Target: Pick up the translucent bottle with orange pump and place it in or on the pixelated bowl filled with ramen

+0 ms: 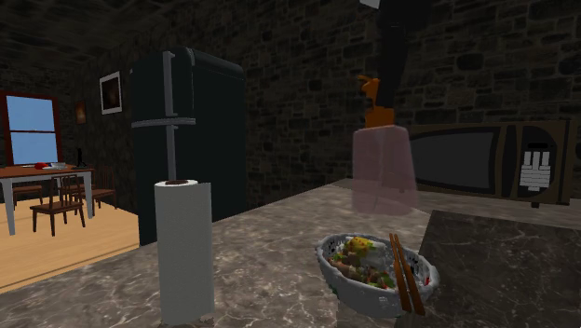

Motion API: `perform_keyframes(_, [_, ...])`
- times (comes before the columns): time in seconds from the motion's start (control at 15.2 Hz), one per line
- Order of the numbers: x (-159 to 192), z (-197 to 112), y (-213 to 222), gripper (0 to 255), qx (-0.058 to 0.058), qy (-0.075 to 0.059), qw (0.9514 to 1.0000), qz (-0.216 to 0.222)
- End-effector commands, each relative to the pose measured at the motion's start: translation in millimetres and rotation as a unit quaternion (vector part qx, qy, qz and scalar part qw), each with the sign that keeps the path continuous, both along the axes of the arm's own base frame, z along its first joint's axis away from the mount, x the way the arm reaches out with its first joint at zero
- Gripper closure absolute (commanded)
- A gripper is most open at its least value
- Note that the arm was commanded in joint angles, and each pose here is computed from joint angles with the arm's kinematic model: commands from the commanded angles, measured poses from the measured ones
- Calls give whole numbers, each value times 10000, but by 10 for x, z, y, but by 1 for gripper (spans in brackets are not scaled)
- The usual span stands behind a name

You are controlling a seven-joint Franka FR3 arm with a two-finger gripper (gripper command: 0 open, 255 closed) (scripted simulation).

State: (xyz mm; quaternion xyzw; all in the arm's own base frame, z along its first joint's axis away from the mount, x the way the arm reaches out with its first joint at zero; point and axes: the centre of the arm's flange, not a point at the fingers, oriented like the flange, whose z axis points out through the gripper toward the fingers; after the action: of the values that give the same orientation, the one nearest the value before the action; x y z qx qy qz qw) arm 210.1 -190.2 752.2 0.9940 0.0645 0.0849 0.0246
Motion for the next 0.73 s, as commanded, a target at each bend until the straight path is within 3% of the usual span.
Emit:
perform_keyframes(0.0, [16,-117,8,255,-1,-1,10000,0])
perform_keyframes(0.66, [16,-551,8,255,-1,-1,10000,0])
